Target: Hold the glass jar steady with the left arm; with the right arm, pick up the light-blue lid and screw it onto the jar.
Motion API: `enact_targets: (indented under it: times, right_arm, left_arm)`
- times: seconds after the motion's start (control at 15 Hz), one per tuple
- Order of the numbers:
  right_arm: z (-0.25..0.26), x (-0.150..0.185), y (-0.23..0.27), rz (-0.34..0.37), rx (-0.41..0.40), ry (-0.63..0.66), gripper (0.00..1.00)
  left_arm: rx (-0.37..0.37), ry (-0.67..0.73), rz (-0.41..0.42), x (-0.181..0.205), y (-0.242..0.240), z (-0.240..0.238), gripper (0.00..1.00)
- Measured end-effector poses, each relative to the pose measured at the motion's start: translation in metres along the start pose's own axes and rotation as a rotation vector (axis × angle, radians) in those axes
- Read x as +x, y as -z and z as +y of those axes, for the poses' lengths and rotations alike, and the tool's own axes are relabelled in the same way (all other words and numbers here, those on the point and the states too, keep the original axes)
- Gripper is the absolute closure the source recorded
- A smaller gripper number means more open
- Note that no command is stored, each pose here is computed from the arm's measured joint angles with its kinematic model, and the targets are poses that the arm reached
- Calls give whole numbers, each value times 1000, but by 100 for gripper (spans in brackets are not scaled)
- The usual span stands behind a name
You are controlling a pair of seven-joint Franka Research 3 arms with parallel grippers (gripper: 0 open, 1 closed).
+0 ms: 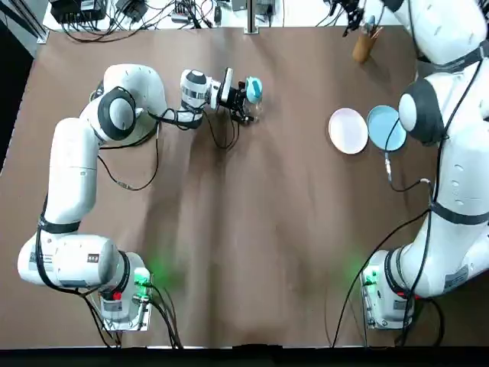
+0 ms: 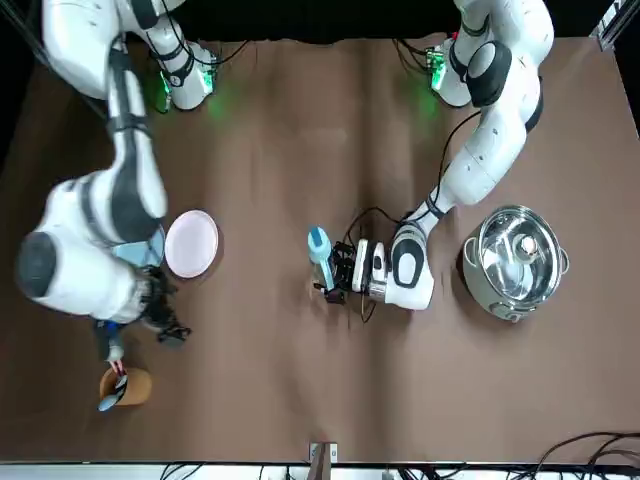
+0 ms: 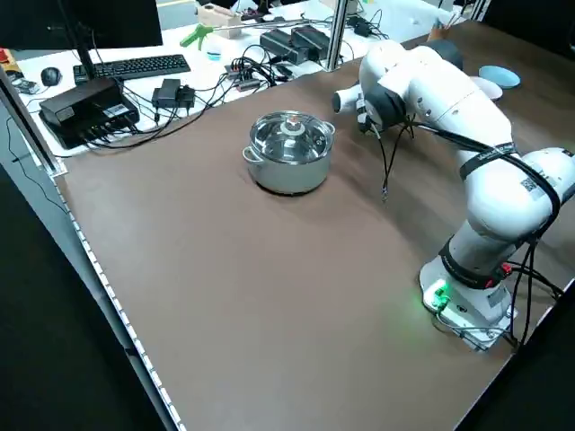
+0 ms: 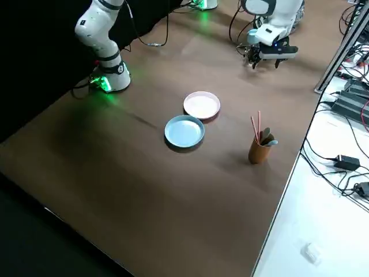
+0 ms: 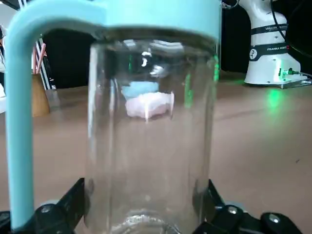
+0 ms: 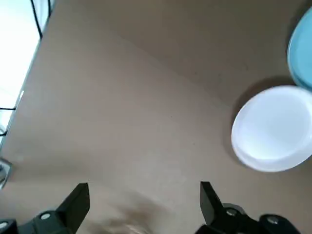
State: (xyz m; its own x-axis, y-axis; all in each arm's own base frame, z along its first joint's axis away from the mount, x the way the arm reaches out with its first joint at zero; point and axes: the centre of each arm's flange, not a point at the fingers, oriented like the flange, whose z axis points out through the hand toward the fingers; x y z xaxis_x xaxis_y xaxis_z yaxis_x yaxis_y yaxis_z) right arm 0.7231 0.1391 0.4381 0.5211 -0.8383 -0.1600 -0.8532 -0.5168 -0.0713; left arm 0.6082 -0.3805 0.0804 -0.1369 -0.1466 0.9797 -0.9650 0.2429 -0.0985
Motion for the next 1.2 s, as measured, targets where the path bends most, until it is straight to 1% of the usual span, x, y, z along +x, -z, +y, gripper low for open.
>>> enact_targets:
  times: [0.13, 0.2, 0.27, 0.33, 0.6, 0.73, 0.93, 1.07, 1.2]
  right_arm:
    - [19, 30, 27, -17, 20, 101, 0]
    - [28, 40, 41, -18, 30, 161, 0]
    - [36, 46, 55, -19, 36, 231, 0]
    - [49, 52, 77, -23, 41, 344, 0]
    - [67, 70, 90, -35, 34, 452, 0]
    - [71, 72, 94, -39, 33, 503, 0]
    - [81, 70, 125, 13, 33, 615, 0]
    - [90, 70, 146, 36, 44, 646, 0]
    - [98, 69, 160, 42, 50, 671, 0]
  left_arm:
    - [1, -5, -1, 3, 1, -2, 0]
    - [1, -5, -2, 3, 1, -2, 0]
    - [1, -5, -2, 3, 1, -2, 0]
    - [1, -5, -2, 3, 2, -2, 0]
    - [1, -14, -3, 2, 2, -2, 0]
    - [4, -13, -4, 1, 4, -2, 0]
    - [32, -6, -17, -4, 21, -7, 0]
    - [73, 1, -63, -12, 31, -9, 0]
    - [89, 3, -85, -15, 35, -10, 0]
